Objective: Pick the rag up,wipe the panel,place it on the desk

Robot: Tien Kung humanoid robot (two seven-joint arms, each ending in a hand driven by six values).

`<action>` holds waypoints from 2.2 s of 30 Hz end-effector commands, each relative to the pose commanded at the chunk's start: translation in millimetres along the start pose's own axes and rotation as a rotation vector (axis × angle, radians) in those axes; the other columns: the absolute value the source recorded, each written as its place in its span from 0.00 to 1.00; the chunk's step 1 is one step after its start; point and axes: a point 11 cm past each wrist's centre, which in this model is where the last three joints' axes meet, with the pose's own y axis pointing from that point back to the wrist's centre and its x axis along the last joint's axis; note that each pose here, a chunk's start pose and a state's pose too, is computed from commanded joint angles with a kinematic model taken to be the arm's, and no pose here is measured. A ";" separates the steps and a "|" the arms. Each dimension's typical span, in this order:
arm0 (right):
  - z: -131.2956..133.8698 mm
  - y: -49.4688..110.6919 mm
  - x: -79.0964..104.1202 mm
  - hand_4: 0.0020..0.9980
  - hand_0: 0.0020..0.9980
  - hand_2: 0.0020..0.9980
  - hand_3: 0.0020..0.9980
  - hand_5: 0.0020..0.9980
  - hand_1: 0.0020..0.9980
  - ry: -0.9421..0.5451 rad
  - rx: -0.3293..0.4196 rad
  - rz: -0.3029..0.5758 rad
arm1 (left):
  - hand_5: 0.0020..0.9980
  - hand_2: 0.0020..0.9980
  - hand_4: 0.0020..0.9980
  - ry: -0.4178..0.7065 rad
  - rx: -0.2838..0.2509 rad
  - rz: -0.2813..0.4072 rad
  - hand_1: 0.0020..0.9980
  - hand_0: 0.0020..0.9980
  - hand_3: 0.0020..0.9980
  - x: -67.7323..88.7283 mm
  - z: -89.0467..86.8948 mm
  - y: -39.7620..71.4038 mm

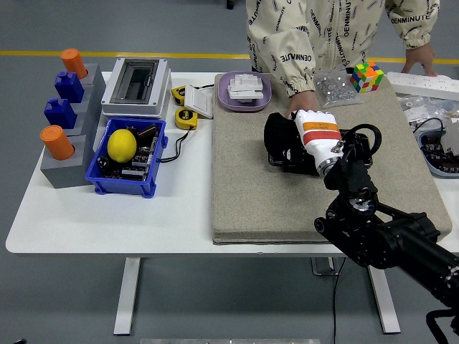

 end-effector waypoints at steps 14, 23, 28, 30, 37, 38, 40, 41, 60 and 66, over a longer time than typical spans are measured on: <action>-19.7 -0.2 3.9 0.94 0.31 0.45 0.47 0.04 0.41 0.015 0.064 0.002 | 0.45 0.64 0.63 0.001 -0.004 -0.002 0.64 0.60 0.56 -0.8 2.1 0.1; -10.6 1.7 0.2 0.93 0.31 0.45 0.47 0.04 0.41 0.004 0.032 -0.003 | 0.45 0.64 0.63 0.003 0.003 -0.002 0.64 0.60 0.56 -0.8 -1.9 -0.1; -3.9 3.6 -2.8 0.93 0.31 0.45 0.47 0.04 0.41 -0.005 0.009 -0.009 | 0.45 0.64 0.63 0.002 0.003 -0.001 0.64 0.60 0.56 -0.6 -2.3 0.0; -2.6 4.1 -3.1 0.94 0.31 0.45 0.47 0.04 0.41 -0.008 0.004 -0.008 | 0.45 0.64 0.63 0.002 0.004 -0.001 0.64 0.60 0.56 -0.4 -3.0 -0.1; 21.1 4.5 1.9 0.94 0.31 0.45 0.47 0.04 0.41 0.021 -0.031 -0.004 | 0.45 0.64 0.63 0.002 0.006 -0.001 0.64 0.60 0.56 -0.2 -4.4 -0.1; 29.1 4.6 3.9 0.94 0.31 0.45 0.47 0.04 0.41 0.033 -0.042 -0.002 | 0.45 0.64 0.63 0.003 0.006 -0.001 0.64 0.60 0.56 0.0 -4.5 -0.1; 41.0 5.0 7.5 0.94 0.31 0.45 0.47 0.04 0.41 0.048 -0.059 0.003 | 0.45 0.64 0.63 0.004 0.007 0.001 0.64 0.60 0.56 0.5 -5.2 -0.1; 45.6 5.2 9.0 0.93 0.31 0.45 0.47 0.04 0.41 0.054 -0.066 0.005 | 0.45 0.64 0.63 0.005 0.008 0.001 0.64 0.60 0.56 0.6 -5.5 -0.1; 150.0 23.1 40.5 0.93 0.31 0.45 0.47 0.04 0.41 0.150 -0.248 0.041 | 0.45 0.64 0.63 0.017 0.009 0.000 0.64 0.60 0.56 -0.1 -7.3 -0.1; 182.2 32.2 53.2 0.93 0.31 0.45 0.47 0.04 0.41 0.171 -0.315 0.061 | 0.45 0.64 0.63 0.018 0.009 -0.001 0.64 0.60 0.56 -0.2 -7.1 -0.1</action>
